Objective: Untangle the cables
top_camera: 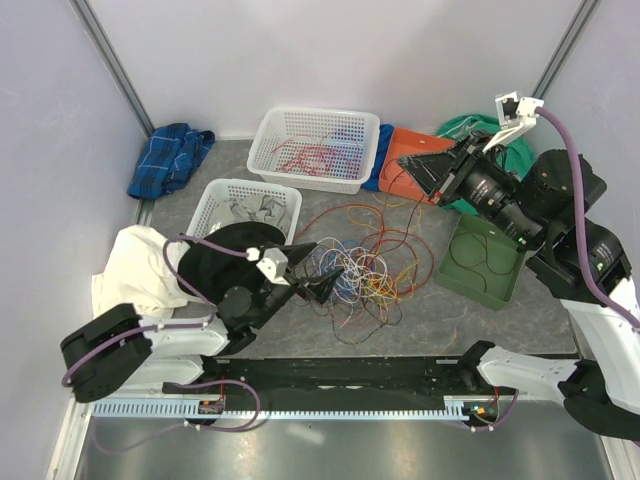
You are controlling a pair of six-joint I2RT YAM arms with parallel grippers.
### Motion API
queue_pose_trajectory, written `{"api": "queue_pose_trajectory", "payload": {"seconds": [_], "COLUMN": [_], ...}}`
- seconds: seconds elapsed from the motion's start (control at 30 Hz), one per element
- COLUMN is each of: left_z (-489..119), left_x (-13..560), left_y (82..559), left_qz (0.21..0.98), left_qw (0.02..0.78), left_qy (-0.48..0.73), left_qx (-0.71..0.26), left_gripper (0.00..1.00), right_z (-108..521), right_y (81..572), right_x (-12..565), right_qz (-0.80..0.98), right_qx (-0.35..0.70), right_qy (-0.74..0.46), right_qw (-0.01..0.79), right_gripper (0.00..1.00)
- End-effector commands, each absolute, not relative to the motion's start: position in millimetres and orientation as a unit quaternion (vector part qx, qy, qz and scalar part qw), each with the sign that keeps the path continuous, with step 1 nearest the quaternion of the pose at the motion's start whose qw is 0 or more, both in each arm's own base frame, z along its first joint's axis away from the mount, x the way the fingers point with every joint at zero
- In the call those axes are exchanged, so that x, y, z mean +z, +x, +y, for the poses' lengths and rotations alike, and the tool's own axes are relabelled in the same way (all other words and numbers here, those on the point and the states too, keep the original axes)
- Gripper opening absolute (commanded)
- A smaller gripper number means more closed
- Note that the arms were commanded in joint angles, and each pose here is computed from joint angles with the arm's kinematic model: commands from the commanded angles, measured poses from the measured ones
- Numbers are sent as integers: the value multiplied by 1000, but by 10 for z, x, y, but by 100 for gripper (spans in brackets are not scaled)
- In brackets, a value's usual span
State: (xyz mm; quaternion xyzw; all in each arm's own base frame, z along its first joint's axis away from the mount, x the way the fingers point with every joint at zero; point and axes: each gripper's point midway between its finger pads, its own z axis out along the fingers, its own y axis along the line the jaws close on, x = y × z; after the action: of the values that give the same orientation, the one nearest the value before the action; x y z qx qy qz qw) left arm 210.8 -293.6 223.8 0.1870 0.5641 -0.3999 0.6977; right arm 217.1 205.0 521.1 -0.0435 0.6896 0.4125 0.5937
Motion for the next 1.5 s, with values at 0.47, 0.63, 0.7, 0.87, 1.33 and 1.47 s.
{"api": "queue_pose_trajectory", "payload": {"seconds": [0.47, 0.63, 0.7, 0.87, 1.33, 1.47], "left_z": [-3228, -3400, -3501, -3630, -3322, -3375], "left_x": [2796, 2578, 2495, 2402, 4087, 4799], "left_y": [1438, 1486, 1516, 1574, 2010, 1961], "left_qz": [400, 414, 426, 449, 568, 558], "left_qw": [691, 672, 657, 635, 641, 628], "left_qy": [341, 359, 372, 381, 231, 214], "left_qx": [-496, -498, -498, -500, -461, -498], "left_gripper": [99, 94, 86, 27, 2, 2], "right_z": [2105, 2142, 2140, 2071, 1768, 1834], "right_y": [2138, 2097, 2070, 2061, 1895, 1706], "right_x": [5260, 5266, 5275, 5252, 4521, 4328], "right_qz": [681, 680, 679, 681, 668, 638], "right_qx": [428, 440, 442, 430, 389, 424], "right_qy": [-53, -60, -62, -60, -79, -118], "right_qw": [592, 584, 583, 590, 630, 631], "right_gripper": [0, 0, 0, 0, 81, 80]}}
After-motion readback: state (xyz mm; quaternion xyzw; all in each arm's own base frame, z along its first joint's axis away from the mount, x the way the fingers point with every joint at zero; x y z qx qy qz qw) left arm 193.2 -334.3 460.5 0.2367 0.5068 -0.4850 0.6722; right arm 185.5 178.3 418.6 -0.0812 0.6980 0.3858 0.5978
